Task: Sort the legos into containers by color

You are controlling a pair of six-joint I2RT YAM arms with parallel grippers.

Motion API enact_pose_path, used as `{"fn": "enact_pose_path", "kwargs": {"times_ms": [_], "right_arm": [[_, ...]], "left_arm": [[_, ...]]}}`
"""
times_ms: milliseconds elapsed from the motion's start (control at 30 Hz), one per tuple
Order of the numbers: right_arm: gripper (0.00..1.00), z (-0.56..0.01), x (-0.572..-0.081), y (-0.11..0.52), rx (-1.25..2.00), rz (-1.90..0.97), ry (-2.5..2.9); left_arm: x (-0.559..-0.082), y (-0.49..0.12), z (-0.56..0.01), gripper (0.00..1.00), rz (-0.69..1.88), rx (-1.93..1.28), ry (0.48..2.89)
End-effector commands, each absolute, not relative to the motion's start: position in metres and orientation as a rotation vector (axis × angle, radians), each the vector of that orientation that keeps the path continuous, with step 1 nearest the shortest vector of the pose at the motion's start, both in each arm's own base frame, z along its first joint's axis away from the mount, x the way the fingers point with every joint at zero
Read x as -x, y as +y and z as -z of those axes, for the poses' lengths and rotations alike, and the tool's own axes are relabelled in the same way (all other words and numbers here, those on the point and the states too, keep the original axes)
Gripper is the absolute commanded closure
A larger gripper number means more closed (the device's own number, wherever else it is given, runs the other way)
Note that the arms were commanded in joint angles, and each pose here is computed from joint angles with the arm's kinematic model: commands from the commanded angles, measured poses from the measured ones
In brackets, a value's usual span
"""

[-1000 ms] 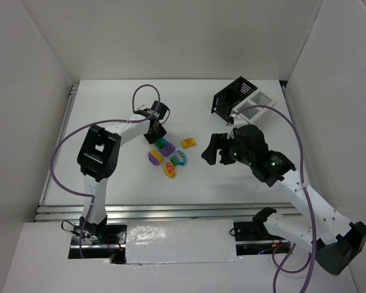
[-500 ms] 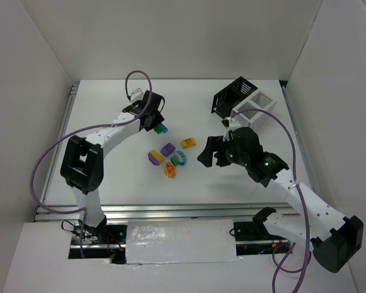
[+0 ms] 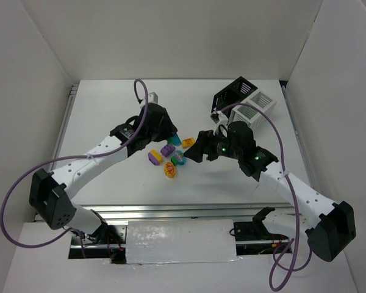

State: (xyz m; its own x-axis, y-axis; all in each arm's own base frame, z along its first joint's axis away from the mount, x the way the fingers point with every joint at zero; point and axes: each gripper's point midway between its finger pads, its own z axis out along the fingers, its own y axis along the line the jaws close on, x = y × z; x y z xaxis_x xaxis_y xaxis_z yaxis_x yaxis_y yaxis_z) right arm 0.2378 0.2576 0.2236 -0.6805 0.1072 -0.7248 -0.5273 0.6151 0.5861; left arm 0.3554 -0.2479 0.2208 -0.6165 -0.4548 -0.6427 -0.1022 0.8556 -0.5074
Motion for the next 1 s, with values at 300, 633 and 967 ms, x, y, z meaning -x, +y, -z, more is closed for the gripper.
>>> {"fn": "enact_pose_path", "kwargs": {"times_ms": [300, 633, 967], "right_arm": [[0.16, -0.263, -0.231, 0.284, 0.384, -1.279, 1.945], [0.27, -0.272, -0.237, 0.291, 0.319, -1.324, 1.944], [0.92, -0.274, -0.226, 0.299, 0.339, -1.440, 1.913]], "left_arm": [[-0.289, -0.280, -0.277, 1.00, 0.816, 0.203, 2.111], [-0.278, -0.299, -0.288, 1.00, 0.835, 0.160, 2.093], [-0.280, -0.296, -0.289, 1.00, 0.803, 0.191, 2.089]]}}
